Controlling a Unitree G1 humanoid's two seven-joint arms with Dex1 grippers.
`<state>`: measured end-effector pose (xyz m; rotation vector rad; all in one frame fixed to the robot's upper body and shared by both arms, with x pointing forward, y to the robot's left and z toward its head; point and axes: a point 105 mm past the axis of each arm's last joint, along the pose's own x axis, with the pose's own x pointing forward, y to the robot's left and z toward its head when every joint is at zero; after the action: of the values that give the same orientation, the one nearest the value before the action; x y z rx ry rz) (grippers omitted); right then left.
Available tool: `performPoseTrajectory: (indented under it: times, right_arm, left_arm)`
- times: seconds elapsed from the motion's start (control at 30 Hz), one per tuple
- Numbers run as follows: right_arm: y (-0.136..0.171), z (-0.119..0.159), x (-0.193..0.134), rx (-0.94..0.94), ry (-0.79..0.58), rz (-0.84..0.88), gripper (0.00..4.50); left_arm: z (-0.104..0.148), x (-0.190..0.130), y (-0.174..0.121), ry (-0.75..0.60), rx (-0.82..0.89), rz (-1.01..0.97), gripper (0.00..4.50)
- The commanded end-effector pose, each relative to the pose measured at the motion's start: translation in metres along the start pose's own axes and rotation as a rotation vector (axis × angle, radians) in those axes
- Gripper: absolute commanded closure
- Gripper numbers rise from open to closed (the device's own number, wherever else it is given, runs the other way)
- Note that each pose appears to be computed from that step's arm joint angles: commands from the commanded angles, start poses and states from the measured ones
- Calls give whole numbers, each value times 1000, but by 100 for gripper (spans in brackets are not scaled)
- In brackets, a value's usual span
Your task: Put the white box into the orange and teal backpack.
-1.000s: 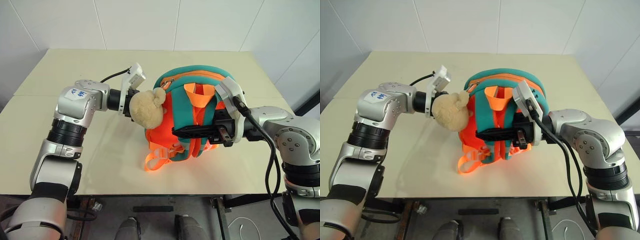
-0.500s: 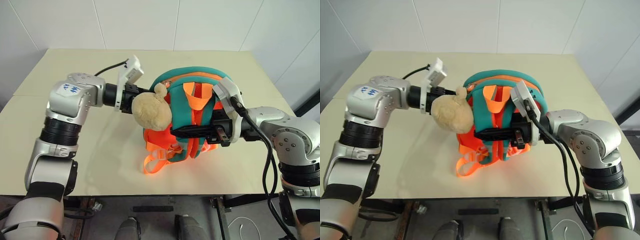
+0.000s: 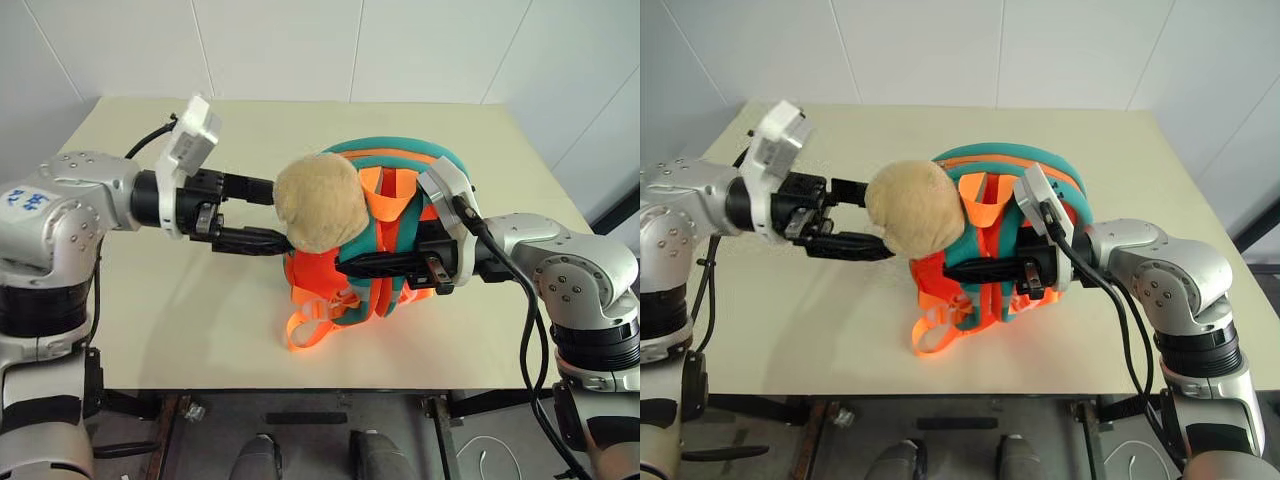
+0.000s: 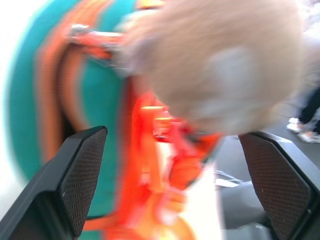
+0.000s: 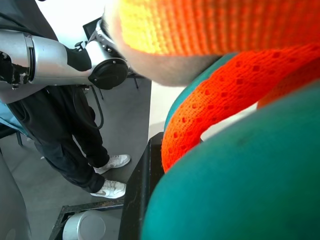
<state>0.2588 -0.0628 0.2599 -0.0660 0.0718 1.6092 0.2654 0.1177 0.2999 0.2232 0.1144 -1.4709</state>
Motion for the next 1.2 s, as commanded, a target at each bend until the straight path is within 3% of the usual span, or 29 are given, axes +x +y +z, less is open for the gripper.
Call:
performPoseTrajectory:
  times: [0.03,0.3,0.4,0.67,0.77,1.2]
  right_arm:
    - [3,9,0,-56,-6,15,450]
    - [2,9,1,-67,4,21,450]
    - [2,8,0,-69,4,19,450]
    - [4,8,-1,-82,-39,16,450]
    - [7,11,0,-98,-90,17,450]
    - [21,12,0,-132,-268,-26,450]
  left_arm:
    - [7,3,-7,-25,29,26,1]
    - [0,20,8,-54,-18,108,1]
    - [-1,21,8,-54,-38,109,61]
    - [5,9,11,-53,-66,142,270]
    - [9,0,11,-56,-71,142,313]
    - [5,-33,40,-36,-120,266,326]
